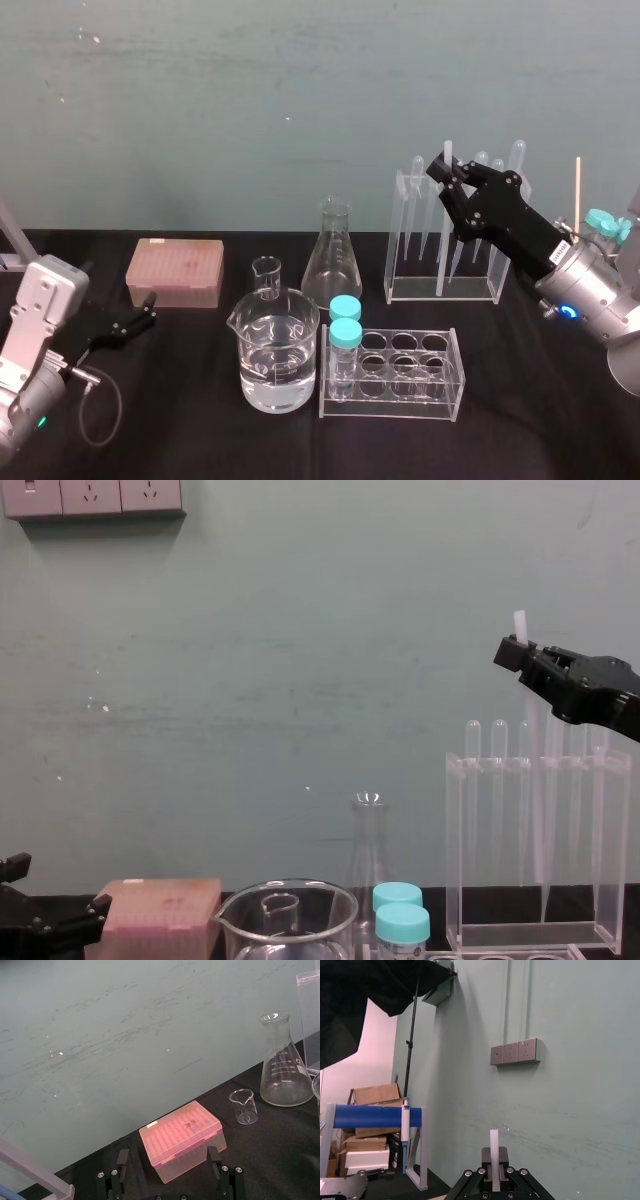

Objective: Pick up the stirring rod with one hand, then place it down.

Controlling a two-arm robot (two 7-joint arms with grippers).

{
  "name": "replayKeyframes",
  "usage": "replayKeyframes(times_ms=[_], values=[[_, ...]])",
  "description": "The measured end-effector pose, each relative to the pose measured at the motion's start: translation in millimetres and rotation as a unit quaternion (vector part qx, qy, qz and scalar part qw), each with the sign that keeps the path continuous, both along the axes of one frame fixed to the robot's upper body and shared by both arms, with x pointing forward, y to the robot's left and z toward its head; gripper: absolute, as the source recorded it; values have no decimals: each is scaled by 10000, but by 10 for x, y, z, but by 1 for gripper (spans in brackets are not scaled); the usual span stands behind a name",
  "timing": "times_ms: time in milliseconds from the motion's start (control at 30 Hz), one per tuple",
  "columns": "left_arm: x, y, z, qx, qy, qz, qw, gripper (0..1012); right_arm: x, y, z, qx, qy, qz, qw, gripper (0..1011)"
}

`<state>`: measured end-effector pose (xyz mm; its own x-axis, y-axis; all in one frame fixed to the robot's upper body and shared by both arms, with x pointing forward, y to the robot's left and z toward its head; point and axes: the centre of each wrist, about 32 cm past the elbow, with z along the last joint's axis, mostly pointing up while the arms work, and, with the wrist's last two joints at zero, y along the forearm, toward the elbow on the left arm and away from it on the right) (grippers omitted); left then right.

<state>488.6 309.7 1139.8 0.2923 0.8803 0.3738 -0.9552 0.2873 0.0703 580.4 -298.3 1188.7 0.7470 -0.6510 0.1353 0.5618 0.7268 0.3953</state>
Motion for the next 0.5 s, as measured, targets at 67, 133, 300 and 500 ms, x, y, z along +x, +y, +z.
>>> replayKeyframes(times_ms=[67, 133, 300, 500], values=[[0, 0, 0, 0, 0, 0, 10000, 1000, 0, 0, 0, 0, 0, 0, 10000, 69], [0, 0, 0, 0, 0, 0, 10000, 1000, 0, 0, 0, 0, 0, 0, 10000, 69], [0, 0, 0, 0, 0, 0, 10000, 1000, 0, 0, 0, 0, 0, 0, 10000, 69], [0, 0, 0, 0, 0, 0, 10000, 1000, 0, 0, 0, 0, 0, 0, 10000, 69]])
